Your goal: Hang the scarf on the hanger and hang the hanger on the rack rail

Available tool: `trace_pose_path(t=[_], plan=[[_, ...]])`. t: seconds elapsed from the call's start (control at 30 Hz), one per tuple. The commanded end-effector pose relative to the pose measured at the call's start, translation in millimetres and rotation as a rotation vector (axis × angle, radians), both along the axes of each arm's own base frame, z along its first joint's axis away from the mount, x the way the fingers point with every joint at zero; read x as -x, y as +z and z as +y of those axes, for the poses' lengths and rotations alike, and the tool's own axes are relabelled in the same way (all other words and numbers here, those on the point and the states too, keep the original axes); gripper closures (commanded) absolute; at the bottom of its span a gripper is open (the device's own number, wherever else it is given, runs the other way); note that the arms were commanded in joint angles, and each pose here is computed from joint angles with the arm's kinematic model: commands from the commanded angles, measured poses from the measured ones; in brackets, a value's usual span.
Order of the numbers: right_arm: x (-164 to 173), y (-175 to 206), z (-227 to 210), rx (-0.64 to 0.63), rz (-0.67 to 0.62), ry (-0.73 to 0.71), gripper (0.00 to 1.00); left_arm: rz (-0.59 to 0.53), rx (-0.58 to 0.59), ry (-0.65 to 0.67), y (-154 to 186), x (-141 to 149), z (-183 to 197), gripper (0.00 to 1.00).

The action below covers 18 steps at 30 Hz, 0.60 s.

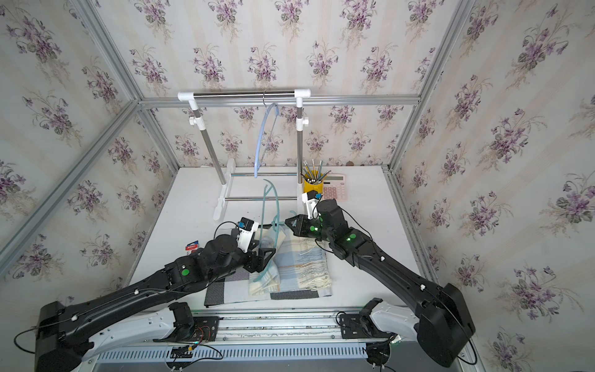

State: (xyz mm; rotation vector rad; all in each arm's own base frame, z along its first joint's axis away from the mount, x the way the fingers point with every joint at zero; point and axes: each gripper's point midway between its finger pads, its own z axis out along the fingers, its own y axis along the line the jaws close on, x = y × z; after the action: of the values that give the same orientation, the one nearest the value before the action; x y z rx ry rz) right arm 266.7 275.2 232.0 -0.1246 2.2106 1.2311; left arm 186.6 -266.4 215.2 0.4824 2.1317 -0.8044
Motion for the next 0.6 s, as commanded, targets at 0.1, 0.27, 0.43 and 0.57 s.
trace_pose_path(t=[0.1, 0.27, 0.43, 0.57], plan=[[-4, 21, -29, -0.086, -0.011, 0.005, 1.00, 0.000, -0.104, 0.256, 9, -6, 70, 0.11], [4, 25, -66, -0.090, 0.005, -0.048, 1.00, 0.095, -0.145, 0.351, -2, -11, 93, 0.08], [14, 27, -87, -0.030, -0.009, -0.089, 1.00, 0.259, -0.122, 0.314, -20, -30, 66, 0.07], [19, 17, -99, 0.053, -0.004, -0.120, 1.00, 0.369, -0.189, 0.226, -37, -51, 28, 0.08]])
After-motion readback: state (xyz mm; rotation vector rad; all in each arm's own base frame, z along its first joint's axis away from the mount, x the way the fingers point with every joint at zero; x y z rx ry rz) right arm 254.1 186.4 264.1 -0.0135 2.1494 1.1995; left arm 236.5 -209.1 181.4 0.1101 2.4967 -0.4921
